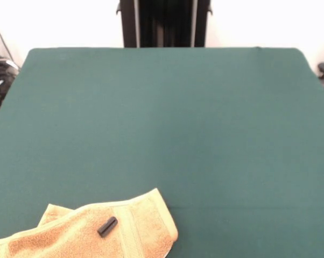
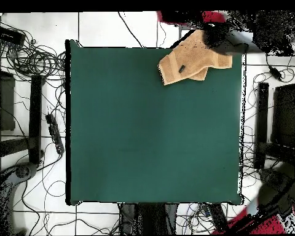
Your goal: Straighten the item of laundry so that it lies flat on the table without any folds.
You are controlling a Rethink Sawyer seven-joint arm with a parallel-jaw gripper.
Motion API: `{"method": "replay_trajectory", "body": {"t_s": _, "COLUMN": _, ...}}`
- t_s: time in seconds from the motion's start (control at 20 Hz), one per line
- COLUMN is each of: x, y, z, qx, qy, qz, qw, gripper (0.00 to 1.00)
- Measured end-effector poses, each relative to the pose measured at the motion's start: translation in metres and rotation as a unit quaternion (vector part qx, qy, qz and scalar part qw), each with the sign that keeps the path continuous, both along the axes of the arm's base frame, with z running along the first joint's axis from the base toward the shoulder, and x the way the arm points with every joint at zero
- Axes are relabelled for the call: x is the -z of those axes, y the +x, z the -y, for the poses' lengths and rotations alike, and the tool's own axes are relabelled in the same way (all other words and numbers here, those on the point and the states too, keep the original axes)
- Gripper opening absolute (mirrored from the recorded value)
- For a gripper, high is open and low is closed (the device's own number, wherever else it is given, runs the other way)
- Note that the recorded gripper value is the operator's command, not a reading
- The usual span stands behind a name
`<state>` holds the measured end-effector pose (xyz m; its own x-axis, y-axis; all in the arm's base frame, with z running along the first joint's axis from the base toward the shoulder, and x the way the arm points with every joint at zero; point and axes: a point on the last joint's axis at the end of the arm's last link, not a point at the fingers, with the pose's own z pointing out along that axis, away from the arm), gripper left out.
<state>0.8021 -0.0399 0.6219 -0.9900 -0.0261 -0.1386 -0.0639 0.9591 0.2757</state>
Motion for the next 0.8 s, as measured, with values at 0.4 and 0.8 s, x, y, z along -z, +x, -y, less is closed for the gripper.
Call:
{"method": "replay_trajectory", "body": {"t_s": 0.4, "x": -0.034, "y": -0.018, "z": 0.004, "qx": 0.004, "qy": -0.005, "qz": 0.019, "qw": 0.9998, "gripper": 0.0}}
{"method": "replay_trajectory", "body": {"t_s": 0.8, "x": -0.051, "y": -0.034, "z": 0.007, "qx": 0.007, "qy": -0.019, "qz": 0.005, "qw": 0.9998, "gripper": 0.0}}
